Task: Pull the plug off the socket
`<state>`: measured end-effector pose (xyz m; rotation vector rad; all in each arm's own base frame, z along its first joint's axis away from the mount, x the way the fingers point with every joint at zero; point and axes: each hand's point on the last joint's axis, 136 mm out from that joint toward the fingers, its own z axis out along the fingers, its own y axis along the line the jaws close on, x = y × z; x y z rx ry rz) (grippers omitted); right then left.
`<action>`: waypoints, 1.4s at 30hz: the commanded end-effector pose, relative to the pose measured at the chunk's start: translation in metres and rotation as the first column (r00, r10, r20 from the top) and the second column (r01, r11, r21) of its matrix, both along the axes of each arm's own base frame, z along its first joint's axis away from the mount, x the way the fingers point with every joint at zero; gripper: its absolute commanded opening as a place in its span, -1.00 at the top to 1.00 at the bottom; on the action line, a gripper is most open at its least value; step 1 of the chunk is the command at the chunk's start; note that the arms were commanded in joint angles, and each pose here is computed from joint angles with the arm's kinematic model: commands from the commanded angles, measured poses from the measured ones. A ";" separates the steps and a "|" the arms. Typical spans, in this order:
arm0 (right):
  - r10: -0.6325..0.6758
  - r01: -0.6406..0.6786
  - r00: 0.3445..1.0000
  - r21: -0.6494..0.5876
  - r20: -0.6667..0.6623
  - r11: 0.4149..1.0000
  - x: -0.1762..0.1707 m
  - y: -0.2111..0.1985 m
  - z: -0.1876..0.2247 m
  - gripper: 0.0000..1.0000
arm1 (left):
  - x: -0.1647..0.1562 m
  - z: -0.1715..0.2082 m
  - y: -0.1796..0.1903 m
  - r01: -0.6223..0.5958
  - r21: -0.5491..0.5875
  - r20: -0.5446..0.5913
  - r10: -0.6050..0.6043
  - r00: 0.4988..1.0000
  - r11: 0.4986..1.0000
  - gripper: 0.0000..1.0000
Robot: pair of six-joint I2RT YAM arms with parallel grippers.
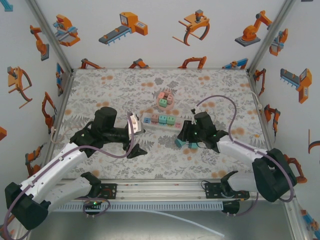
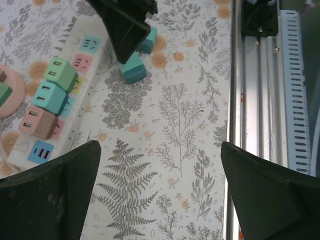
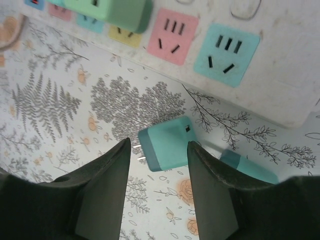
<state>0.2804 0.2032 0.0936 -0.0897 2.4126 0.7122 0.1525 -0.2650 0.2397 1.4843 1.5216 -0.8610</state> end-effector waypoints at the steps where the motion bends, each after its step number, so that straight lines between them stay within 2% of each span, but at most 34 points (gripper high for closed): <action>1: 0.011 -0.010 0.993 -0.013 0.115 1.000 0.013 0.002 0.044 0.04 | 0.010 0.000 0.001 -0.060 0.005 0.022 0.060 0.998 0.998 -0.94; 5: 0.049 -0.045 0.963 -0.020 0.264 0.999 0.023 0.005 0.093 0.04 | 0.017 0.007 -0.002 -0.094 -0.030 0.018 0.094 0.995 0.995 -0.94; 8: 0.089 -0.080 0.899 -0.039 0.428 0.996 0.028 0.006 0.131 0.04 | 0.022 0.012 -0.003 -0.127 -0.059 0.022 0.129 0.991 0.990 -0.94; 11: 0.119 -0.106 0.784 -0.058 0.609 0.993 0.031 0.008 0.170 0.04 | 0.032 0.017 -0.003 -0.177 -0.095 0.038 0.181 0.983 0.980 -0.94; 13: 0.129 -0.121 0.671 -0.063 0.730 0.991 0.031 0.011 0.199 0.04 | 0.043 0.022 -0.004 -0.226 -0.136 0.042 0.234 0.971 0.965 -0.94; 18: 0.184 -0.161 0.415 -0.127 0.891 0.979 0.026 0.023 0.242 0.02 | 0.070 0.037 -0.005 -0.341 -0.220 0.044 0.359 0.932 0.914 -0.94; 21: 0.251 -0.178 0.326 -0.202 0.911 0.963 0.025 0.031 0.248 -0.05 | 0.086 0.037 -0.003 -0.413 -0.209 0.037 0.429 0.902 0.886 -0.94; 23: 0.313 -0.190 0.297 -0.266 0.902 0.945 0.026 0.038 0.242 -0.08 | 0.098 0.035 0.000 -0.467 -0.187 0.027 0.480 0.877 0.864 -0.94; 26: 0.425 -0.220 0.296 -0.372 0.855 0.902 0.028 0.046 0.225 -0.25 | 0.117 0.032 0.008 -0.573 -0.168 -0.006 0.580 0.814 0.802 -0.94; 29: 0.513 -0.262 0.381 -0.442 0.770 0.858 0.035 0.050 0.204 -0.44 | 0.135 0.026 0.016 -0.669 -0.152 -0.067 0.667 0.742 0.728 -0.94; 34: 0.599 -0.351 0.582 -0.495 0.550 0.795 0.053 0.054 0.165 -0.56 | 0.171 0.014 0.039 -0.838 -0.093 -0.296 0.789 0.538 0.537 -0.94; 36: 0.607 -0.384 0.639 -0.489 0.472 0.784 0.059 0.056 0.152 -0.58 | 0.186 0.002 0.052 -0.887 -0.016 -0.420 0.802 0.425 0.462 -0.94; 37: 0.617 -0.404 0.653 -0.487 0.439 0.774 0.061 0.058 0.145 -0.59 | 0.192 -0.003 0.055 -0.898 0.022 -0.469 0.798 0.379 0.439 -0.94; 39: 0.631 -0.443 0.682 -0.478 0.369 0.759 0.065 0.063 0.132 -0.60 | 0.200 -0.018 0.059 -0.897 0.115 -0.546 0.782 0.301 0.426 -0.94; 42: 0.641 -0.484 0.717 -0.465 0.275 0.741 0.072 0.068 0.111 -0.61 | 0.210 -0.037 0.062 -0.879 0.224 -0.596 0.773 0.218 0.421 -0.94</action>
